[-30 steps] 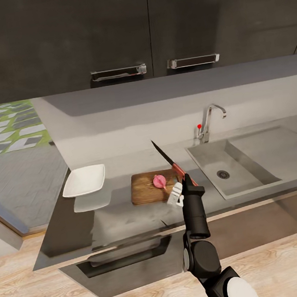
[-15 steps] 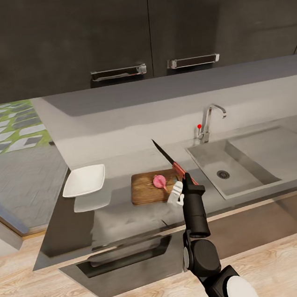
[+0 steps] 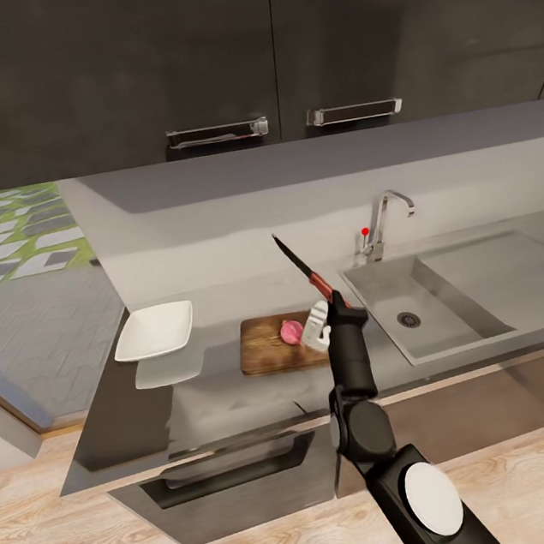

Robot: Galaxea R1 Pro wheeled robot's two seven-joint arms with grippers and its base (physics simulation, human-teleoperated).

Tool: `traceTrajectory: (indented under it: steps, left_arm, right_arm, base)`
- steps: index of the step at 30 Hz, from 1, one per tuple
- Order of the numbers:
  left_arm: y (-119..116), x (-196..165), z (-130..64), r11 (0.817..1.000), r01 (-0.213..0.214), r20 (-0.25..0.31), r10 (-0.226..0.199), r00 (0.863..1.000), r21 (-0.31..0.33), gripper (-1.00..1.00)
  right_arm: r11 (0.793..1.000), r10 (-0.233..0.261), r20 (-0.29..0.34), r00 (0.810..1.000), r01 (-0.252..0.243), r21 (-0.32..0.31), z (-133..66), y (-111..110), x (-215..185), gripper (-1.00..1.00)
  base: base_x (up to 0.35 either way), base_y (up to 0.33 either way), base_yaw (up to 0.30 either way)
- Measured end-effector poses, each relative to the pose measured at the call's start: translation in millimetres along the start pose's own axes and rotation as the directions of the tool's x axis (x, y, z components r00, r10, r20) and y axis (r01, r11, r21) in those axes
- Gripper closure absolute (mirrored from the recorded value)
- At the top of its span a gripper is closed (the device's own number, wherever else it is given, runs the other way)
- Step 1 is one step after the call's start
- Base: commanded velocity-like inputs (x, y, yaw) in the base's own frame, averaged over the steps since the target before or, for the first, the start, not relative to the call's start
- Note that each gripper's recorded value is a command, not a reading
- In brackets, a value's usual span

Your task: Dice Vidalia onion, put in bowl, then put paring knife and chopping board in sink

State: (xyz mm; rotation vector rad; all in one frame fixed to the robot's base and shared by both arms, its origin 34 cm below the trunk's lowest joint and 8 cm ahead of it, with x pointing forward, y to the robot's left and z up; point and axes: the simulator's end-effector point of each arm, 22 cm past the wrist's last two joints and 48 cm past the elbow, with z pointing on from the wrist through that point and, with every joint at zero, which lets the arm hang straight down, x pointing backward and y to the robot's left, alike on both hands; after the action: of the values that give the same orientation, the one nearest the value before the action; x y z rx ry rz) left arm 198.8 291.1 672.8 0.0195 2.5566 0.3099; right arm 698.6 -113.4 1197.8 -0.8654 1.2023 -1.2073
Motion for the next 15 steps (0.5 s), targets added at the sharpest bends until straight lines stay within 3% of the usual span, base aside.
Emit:
traceTrajectory:
  steps: [7, 11, 15]
  left_arm:
    - [-0.1, 0.6, -0.2, 1.0, 0.0, -0.002, 0.0, 1.0, 0.0, -1.0]
    - [-0.5, 1.4, -0.5, 1.0, -0.001, -0.004, 0.001, 1.0, 0.0, -1.0]
    - [-0.7, 1.6, -0.6, 1.0, 0.0, -0.004, 0.0, 1.0, 0.0, -1.0]
  right_arm:
    - [1.0, 0.0, -0.007, 1.0, 0.0, 0.006, 8.2, -5.5, 2.2, 1.0]
    - [1.0, 0.008, -0.057, 0.998, -0.009, -0.01, 29.6, -12.6, 22.5, 1.0]
    - [0.997, 0.018, -0.07, 0.997, -0.023, -0.075, 47.9, -12.2, 24.8, 1.0]
  base:
    - [0.0, 0.0, 0.0]
    - [0.0, 0.0, 0.0]
    - [0.0, 0.0, 0.0]
